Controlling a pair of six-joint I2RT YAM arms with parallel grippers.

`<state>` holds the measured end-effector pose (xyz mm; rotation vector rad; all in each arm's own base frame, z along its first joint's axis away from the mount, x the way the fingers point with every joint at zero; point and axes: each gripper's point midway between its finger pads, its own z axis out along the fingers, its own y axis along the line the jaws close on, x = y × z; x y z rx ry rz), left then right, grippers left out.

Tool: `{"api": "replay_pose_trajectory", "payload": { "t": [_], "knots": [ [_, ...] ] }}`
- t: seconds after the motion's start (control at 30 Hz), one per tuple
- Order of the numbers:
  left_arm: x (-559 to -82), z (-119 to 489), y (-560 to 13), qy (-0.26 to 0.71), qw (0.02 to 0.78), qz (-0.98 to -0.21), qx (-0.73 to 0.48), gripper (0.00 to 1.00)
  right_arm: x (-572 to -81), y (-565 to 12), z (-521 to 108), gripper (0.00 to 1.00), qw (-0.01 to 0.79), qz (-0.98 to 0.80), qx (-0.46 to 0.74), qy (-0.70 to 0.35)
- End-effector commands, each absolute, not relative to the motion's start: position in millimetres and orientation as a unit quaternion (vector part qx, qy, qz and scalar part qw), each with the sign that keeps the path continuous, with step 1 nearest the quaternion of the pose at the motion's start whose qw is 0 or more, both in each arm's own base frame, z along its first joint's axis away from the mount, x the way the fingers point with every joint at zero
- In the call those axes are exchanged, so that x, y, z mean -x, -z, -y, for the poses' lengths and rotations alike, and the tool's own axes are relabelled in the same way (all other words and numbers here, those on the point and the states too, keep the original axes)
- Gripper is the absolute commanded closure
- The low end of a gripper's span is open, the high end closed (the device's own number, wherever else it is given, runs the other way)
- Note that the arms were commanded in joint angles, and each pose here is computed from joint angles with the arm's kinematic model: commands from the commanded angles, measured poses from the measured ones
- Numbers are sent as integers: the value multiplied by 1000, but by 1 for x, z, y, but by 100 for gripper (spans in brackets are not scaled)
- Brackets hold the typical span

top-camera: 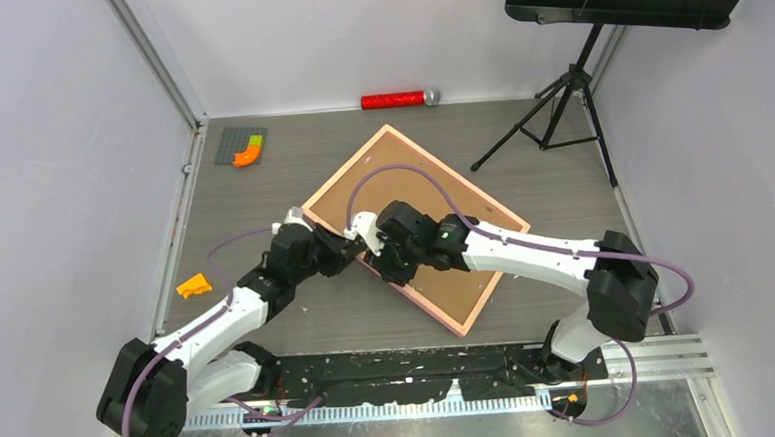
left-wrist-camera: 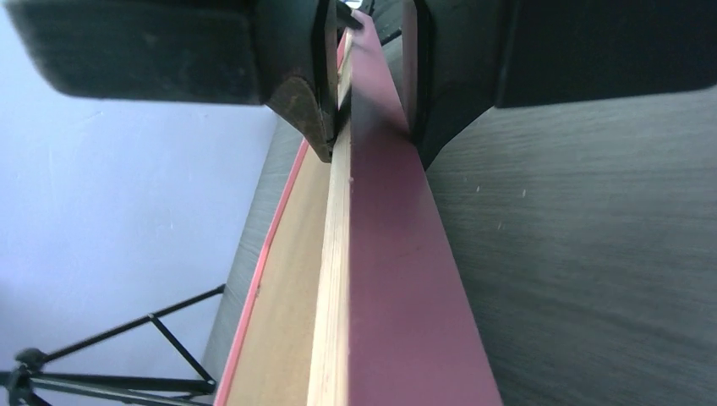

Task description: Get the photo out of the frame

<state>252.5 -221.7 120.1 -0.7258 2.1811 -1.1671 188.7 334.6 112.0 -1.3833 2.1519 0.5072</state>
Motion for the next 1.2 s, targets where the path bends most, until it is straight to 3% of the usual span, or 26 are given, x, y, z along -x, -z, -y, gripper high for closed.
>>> {"api": "replay_pose_trajectory", "payload": {
  "t": [0.0,0.03,0.1,0.17,0.57,0.73,0.9,1.1,1.13,1.17],
  "knots": [
    [-250,208,-125,379,273,-830,307,100,-202,-186,-364,54,397,-724,522,-213],
    [-249,206,-128,373,268,-830,316,100,-204,-190,-362,40,412,-722,521,-193],
    [-247,203,-139,363,257,-829,338,100,-205,-197,-360,24,443,-709,526,-158],
    [-246,195,-145,337,254,-831,361,100,-202,-202,-360,17,469,-697,526,-135],
    [-225,169,-183,280,244,-829,418,100,-202,-190,-352,11,506,-668,545,28],
    [-221,162,-190,256,254,-834,417,100,-213,-182,-344,21,502,-673,534,103],
    [-219,166,-201,280,258,-830,408,100,-210,-175,-341,32,496,-671,542,101],
    [-217,167,-208,296,261,-825,404,100,-228,-193,-323,83,519,-668,499,189],
    [-217,167,-209,297,264,-825,401,96,-229,-194,-323,88,521,-668,497,190],
    [-217,167,-210,299,267,-825,397,83,-229,-198,-324,93,526,-668,493,185]
  ]
}}
